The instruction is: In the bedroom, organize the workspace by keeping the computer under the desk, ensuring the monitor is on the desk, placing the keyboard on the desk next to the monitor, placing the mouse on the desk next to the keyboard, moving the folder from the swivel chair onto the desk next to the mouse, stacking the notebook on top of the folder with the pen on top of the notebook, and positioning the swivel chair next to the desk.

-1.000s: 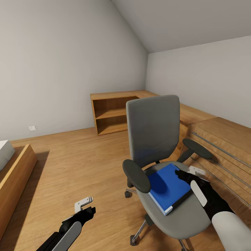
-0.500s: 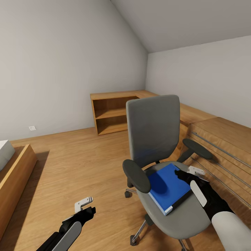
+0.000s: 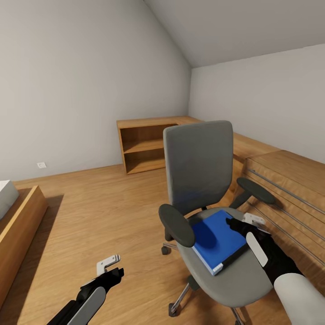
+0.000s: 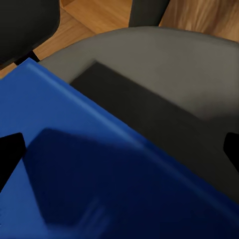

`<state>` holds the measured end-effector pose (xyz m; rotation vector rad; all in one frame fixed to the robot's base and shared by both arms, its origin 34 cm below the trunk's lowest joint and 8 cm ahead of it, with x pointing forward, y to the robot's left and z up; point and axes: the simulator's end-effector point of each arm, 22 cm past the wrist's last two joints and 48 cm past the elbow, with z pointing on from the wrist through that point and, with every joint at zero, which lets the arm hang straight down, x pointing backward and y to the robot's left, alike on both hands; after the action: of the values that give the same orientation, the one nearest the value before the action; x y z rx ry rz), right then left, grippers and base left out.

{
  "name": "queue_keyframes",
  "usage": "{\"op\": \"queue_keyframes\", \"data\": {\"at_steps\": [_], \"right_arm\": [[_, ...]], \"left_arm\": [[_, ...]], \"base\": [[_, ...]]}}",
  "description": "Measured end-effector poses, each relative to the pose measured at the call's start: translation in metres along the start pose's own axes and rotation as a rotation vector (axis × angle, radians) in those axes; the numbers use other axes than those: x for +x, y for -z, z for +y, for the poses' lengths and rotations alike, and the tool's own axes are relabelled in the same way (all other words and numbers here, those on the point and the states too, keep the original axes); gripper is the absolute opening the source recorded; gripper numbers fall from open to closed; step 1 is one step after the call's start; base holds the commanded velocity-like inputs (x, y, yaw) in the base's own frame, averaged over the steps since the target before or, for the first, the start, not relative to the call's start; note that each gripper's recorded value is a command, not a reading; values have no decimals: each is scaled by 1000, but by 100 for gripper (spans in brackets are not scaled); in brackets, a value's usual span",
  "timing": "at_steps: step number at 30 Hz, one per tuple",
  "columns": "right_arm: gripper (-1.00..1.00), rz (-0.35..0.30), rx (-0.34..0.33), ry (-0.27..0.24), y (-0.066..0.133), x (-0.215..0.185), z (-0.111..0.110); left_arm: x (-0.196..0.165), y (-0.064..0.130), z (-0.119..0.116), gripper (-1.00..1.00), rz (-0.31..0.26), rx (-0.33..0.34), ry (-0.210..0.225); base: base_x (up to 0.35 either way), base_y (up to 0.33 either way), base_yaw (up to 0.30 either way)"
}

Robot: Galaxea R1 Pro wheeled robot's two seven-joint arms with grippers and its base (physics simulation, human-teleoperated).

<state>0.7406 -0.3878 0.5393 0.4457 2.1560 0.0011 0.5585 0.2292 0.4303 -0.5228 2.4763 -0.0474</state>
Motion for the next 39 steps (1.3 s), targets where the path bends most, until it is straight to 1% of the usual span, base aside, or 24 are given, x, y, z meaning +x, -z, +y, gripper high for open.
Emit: {"op": "queue_keyframes", "data": {"at_steps": [14, 22, 32, 39], "right_arm": [[100, 0, -1, 2, 0, 0, 1], [100, 0, -6, -4, 0, 0, 2], [100, -1, -7, -5, 0, -1, 2], [100, 1, -6, -4, 0, 1, 2]], "left_arm": [[-1, 0, 1, 100, 0, 2, 3], [-1, -1, 2, 100, 0, 0, 3], [-1, -1, 2, 100, -1, -1, 3], [-1, -1, 2, 100, -1, -1, 2]], "base": [[-5, 0, 0], [-198, 0, 0], [-45, 0, 0], [-223, 0, 0]]}}
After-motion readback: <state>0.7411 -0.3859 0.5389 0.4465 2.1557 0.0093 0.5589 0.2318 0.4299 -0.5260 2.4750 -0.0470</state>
